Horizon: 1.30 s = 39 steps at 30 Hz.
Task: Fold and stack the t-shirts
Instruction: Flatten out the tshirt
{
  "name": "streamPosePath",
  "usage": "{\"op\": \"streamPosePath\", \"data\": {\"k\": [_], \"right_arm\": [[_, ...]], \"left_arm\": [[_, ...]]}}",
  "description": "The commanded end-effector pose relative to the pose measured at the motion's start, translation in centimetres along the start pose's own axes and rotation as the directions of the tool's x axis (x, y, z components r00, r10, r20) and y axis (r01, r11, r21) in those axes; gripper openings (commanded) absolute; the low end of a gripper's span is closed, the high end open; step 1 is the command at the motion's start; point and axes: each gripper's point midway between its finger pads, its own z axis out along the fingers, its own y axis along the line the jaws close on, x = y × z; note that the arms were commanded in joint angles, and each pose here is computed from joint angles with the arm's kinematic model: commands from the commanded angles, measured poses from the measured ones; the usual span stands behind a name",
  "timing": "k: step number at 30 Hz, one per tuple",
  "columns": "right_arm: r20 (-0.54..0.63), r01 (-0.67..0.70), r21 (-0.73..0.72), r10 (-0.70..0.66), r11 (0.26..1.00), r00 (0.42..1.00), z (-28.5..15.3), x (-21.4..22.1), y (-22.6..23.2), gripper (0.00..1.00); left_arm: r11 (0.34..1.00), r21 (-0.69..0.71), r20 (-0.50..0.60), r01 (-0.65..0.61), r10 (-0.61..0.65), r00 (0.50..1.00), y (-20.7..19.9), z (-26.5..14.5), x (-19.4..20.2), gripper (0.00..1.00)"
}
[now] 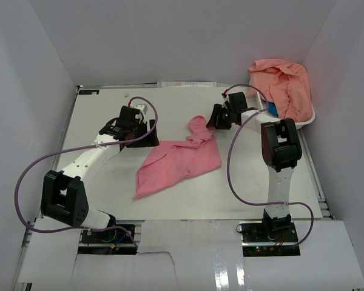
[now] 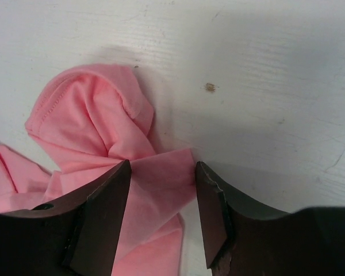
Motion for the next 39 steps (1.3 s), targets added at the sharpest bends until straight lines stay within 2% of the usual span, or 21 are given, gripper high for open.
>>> {"op": "streamPosePath", "data": {"k": [1,3,4,6,7,9,12,13,16,20,24,27,29,31,35,39], "right_arm": [[-0.011,-0.011,-0.025,0.011,1.000,1.000,-1.2,0.6,1.1,0.56],[-0.016,-0.010,-0.014,0.009,1.000,1.000,-1.4,0.7,1.0,0.53],[-0.026,-0.011,-0.008,0.011,1.000,1.000,-1.5,0.8,1.0,0.44],[-0.036,-0.009,0.006,0.009,1.000,0.999,-1.7,0.9,0.8,0.33],[-0.039,-0.009,0.009,0.009,1.000,0.999,-1.8,0.9,0.8,0.18],[-0.039,-0.010,0.017,0.010,1.000,0.999,-1.9,1.0,0.7,0.13],[-0.026,-0.001,0.033,0.002,0.999,1.000,-2.3,0.9,0.7,0.16],[-0.017,0.005,0.038,-0.004,0.999,1.000,-2.5,0.6,0.7,0.25],[-0.013,0.019,0.055,-0.019,0.998,1.000,-2.8,0.3,0.7,0.36],[-0.008,0.032,0.071,-0.031,0.997,0.999,-3.0,0.0,0.6,0.37],[-0.009,0.033,0.071,-0.032,0.997,0.999,-3.0,0.0,0.6,0.34],[-0.010,0.034,0.070,-0.034,0.997,0.999,-3.0,0.0,0.6,0.28],[-0.012,0.034,0.066,-0.033,0.997,0.999,-2.8,0.1,0.5,0.15],[-0.013,0.034,0.060,-0.034,0.998,0.999,-2.7,0.1,0.6,0.09],[0.007,0.045,0.045,-0.045,0.998,0.999,-2.7,-0.5,1.0,0.08],[0.071,0.097,0.018,-0.098,0.995,0.993,-4.7,-2.6,3.3,0.08]], "left_arm": [[1.000,0.014,0.052,-0.012,0.011,0.999,-0.4,-1.1,-0.9,0.88],[1.000,0.013,0.053,-0.012,0.011,0.999,-0.4,-1.2,-0.9,0.88],[1.000,0.015,0.054,-0.012,0.012,0.998,-0.4,-1.2,-0.9,0.88],[1.000,0.015,0.054,-0.012,0.012,0.998,-0.4,-1.2,-0.9,0.88],[1.000,0.014,0.056,-0.012,0.012,0.998,-0.4,-1.3,-0.9,0.88],[1.000,0.013,0.058,-0.012,0.012,0.998,-0.4,-1.3,-1.0,0.88],[1.000,0.013,0.058,-0.011,0.010,0.998,-0.4,-1.3,-1.0,0.88],[1.000,0.011,0.057,-0.011,0.010,0.998,-0.4,-1.3,-1.0,0.88],[1.000,0.013,0.057,-0.011,0.010,0.998,-0.4,-1.3,-1.0,0.88],[1.000,0.012,0.059,-0.012,0.012,0.998,-0.4,-1.3,-1.0,0.88],[1.000,0.014,0.058,-0.013,0.012,0.998,-0.4,-1.3,-1.0,0.88],[1.000,0.013,0.057,-0.012,0.012,0.998,-0.4,-1.3,-1.0,0.88],[1.000,0.014,0.056,-0.012,0.012,0.998,-0.4,-1.3,-0.9,0.88],[1.000,0.014,0.056,-0.011,0.010,0.998,-0.4,-1.3,-0.9,0.88],[1.000,0.013,0.057,-0.011,0.010,0.998,-0.4,-1.3,-0.9,0.88],[1.000,0.009,0.056,-0.012,0.012,0.998,-0.3,-1.2,-0.9,0.88]]}}
